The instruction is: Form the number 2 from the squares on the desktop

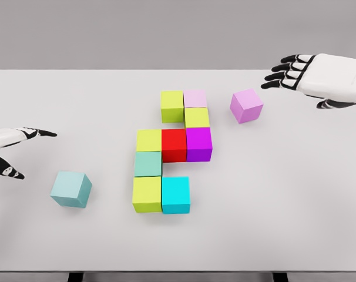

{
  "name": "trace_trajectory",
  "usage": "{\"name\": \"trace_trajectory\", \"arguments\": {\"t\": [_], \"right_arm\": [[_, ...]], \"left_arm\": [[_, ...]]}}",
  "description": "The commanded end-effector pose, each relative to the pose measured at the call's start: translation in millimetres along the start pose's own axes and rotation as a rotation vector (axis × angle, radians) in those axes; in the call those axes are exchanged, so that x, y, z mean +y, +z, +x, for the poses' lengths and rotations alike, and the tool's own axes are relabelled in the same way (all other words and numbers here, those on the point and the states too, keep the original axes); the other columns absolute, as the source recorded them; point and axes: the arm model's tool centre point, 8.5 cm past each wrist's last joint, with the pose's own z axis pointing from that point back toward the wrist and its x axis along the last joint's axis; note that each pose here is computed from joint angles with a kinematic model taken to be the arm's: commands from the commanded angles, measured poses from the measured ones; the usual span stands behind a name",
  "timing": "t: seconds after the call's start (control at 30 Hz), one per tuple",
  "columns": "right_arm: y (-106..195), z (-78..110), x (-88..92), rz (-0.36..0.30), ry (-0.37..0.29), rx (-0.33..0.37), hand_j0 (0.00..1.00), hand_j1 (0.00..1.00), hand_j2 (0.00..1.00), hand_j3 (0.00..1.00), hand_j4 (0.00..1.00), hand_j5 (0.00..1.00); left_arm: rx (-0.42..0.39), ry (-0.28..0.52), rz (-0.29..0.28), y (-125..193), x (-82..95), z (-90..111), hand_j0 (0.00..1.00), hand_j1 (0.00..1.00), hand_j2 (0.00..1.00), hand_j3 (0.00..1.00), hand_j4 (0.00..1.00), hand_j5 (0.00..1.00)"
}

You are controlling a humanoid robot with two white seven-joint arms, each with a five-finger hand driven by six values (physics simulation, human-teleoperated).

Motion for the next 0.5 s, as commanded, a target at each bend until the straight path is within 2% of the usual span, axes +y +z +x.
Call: {"name": "trace_trajectory", "arguments": {"t": [0.0,0.1,0.17,0.2,0.23,0.3,0.33,0.37,0.43,0.47], "right_arm": [[0,-0.1,-0.7,-0.004,-0.004,0.001,1.0,1.0,1.0,1.0,1.0,1.0],[2,-4.7,2.2,0.0,-0.018,0.011,1.0,1.0,1.0,1.0,1.0,1.0],[5,-12.7,4.6,-0.002,-0.042,0.029,1.0,1.0,1.0,1.0,1.0,1.0],[9,-23.5,10.5,-0.008,-0.086,0.052,1.0,1.0,1.0,1.0,1.0,1.0],[14,-36.8,22.2,-0.007,-0.151,0.079,1.0,1.0,1.0,1.0,1.0,1.0],[19,-52.1,39.2,-0.003,-0.231,0.114,1.0,1.0,1.0,1.0,1.0,1.0],[15,-49.7,43.2,0.009,-0.234,0.105,1.0,1.0,1.0,1.0,1.0,1.0],[3,-42.6,49.4,0.033,-0.237,0.072,1.0,1.0,1.0,1.0,1.0,1.0],[-5,-37.7,44.8,0.029,-0.224,0.048,1.0,1.0,1.0,1.0,1.0,1.0],[-14,-28.8,41.6,0.02,-0.215,0.015,1.0,1.0,1.0,1.0,1.0,1.0]], "left_arm": [[-0.002,0.006,0.0,4,2.3,1,1.0,1.0,1.0,1.0,1.0,1.0],[-0.008,-0.013,-0.032,20,1.7,11,1.0,1.0,1.0,1.0,1.0,1.0],[-0.012,0.02,-0.04,29,-1.9,14,1.0,1.0,1.0,1.0,1.0,1.0],[-0.01,0.031,-0.051,34,-5.9,15,1.0,1.0,1.0,1.0,1.0,1.0],[-0.026,0.093,-0.045,33,-13.9,16,1.0,1.0,1.0,1.0,1.0,1.0],[-0.065,0.118,-0.046,24,-18.5,25,1.0,1.0,1.0,1.0,1.0,1.0],[-0.088,0.117,-0.058,21,-21.4,32,1.0,1.0,1.0,1.0,1.0,1.0],[-0.136,0.108,-0.071,15,-23.1,47,1.0,1.0,1.0,1.0,1.0,1.0],[-0.211,0.091,-0.089,3,-26.7,70,1.0,1.0,1.0,1.0,1.0,1.0],[-0.213,0.088,-0.101,-1,-28.0,79,1.0,1.0,1.0,1.0,1.0,1.0]]}}
